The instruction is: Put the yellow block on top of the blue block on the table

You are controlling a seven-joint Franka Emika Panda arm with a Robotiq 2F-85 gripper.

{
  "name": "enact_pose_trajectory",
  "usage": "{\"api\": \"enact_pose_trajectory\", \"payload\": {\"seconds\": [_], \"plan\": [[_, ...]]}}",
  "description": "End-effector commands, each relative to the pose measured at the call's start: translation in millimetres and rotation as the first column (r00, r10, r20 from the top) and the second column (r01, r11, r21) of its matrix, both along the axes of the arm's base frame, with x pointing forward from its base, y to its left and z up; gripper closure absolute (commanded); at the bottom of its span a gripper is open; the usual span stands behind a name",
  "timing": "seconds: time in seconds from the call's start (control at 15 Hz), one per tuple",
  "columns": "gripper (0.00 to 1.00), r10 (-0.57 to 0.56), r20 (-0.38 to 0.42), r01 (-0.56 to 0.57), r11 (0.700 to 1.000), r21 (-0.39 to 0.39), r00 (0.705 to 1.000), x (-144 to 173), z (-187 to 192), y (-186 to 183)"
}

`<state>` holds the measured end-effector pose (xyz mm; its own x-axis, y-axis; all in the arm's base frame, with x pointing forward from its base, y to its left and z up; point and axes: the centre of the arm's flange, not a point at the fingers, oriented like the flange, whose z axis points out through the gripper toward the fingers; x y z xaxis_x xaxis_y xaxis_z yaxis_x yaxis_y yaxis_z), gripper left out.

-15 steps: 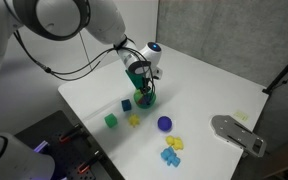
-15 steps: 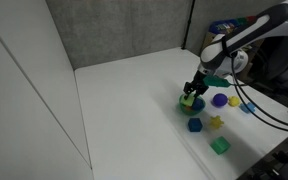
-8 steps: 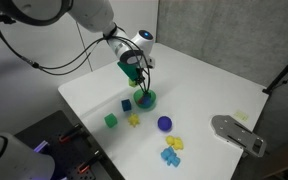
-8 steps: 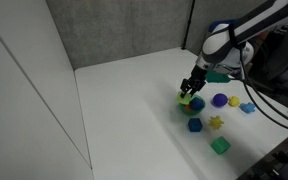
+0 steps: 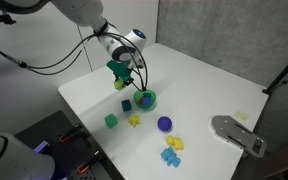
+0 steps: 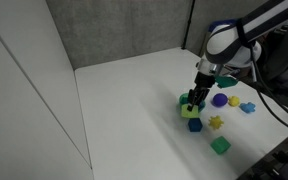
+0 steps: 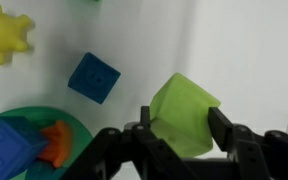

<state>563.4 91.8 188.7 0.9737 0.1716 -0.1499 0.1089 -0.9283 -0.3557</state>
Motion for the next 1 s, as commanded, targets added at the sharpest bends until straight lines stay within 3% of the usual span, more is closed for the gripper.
{"api": "enact_pose_trajectory", "payload": {"seconds": [0.0,0.33,0.93], "plan": [[0.65,0.030,-0.063,-0.030,1.000,-0.004,0.998,-15.5,-1.2,-19.1],[0.65,-0.008,-0.161,0.004,1.000,-0.026,0.987,-14.4,-23.5,-51.5],[0.65,-0.014,-0.224,-0.004,0.997,-0.077,0.974,4.0,-66.2,-73.2]]}}
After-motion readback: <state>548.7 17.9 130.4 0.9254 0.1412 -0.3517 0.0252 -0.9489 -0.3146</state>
